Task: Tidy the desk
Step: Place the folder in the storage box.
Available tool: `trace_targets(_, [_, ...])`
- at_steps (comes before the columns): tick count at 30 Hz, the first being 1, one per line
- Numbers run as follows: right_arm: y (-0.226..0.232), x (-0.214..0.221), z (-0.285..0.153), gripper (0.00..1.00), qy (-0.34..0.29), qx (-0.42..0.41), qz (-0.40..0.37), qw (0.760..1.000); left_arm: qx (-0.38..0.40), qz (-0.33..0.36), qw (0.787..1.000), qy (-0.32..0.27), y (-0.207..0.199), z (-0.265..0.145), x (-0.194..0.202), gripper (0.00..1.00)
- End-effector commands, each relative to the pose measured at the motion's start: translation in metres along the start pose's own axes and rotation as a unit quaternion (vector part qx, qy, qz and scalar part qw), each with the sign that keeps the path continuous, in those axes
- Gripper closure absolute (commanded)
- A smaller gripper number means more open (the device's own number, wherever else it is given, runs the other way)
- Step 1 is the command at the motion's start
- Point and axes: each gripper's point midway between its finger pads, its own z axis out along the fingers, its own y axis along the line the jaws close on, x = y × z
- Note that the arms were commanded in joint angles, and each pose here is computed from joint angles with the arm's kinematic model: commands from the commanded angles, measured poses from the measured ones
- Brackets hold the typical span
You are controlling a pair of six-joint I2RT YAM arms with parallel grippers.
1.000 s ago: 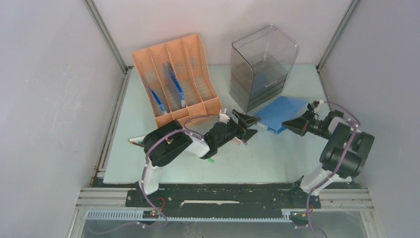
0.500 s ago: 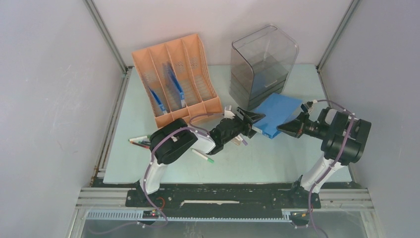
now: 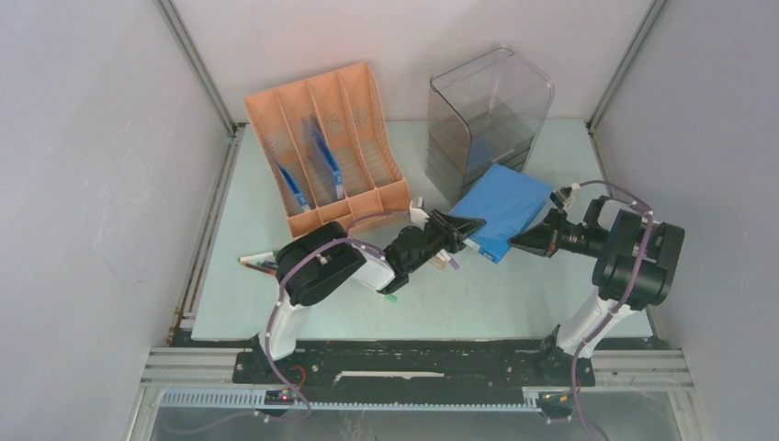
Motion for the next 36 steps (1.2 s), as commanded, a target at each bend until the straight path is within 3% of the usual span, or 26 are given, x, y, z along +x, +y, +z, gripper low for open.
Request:
trace_targets(1, [0.035,-0.034,-0.001,0.86,-0.098,-0.045,-0.056,0.993,0.043,0.06,0.997,0.0,-0.029,-0.018,-0.001,1.0])
trace_targets(6, [0.048,-0.029,-0.003,0.42,-0.093,-0.039,-0.112,0.989,0.067,0.123,0.99,0.007,-0.042,-0.034,0.003,1.0])
trace_targets(9, [0.056,-0.024,-0.004,0.3,-0.086,-0.03,-0.159,0.983,0.069,0.162,0.984,0.01,-0.043,-0.045,0.004,1.0])
trace_targets(17, [0.063,-0.019,-0.018,0.28,-0.042,0.03,-0.245,0.968,0.049,0.253,0.966,0.008,-0.034,-0.084,-0.002,1.0])
trace_targets(24, [0.071,-0.018,-0.039,0.29,-0.048,0.089,-0.322,0.941,0.017,0.328,0.945,-0.002,-0.019,-0.122,-0.013,1.0])
trace_targets(31, [0.081,-0.013,-0.049,0.28,-0.057,0.124,-0.383,0.914,-0.013,0.431,0.902,-0.019,-0.013,-0.155,-0.027,1.0])
trace_targets(36, [0.092,-0.006,-0.045,0.28,-0.047,0.127,-0.426,0.894,-0.059,0.507,0.859,-0.034,-0.006,-0.176,-0.046,1.0])
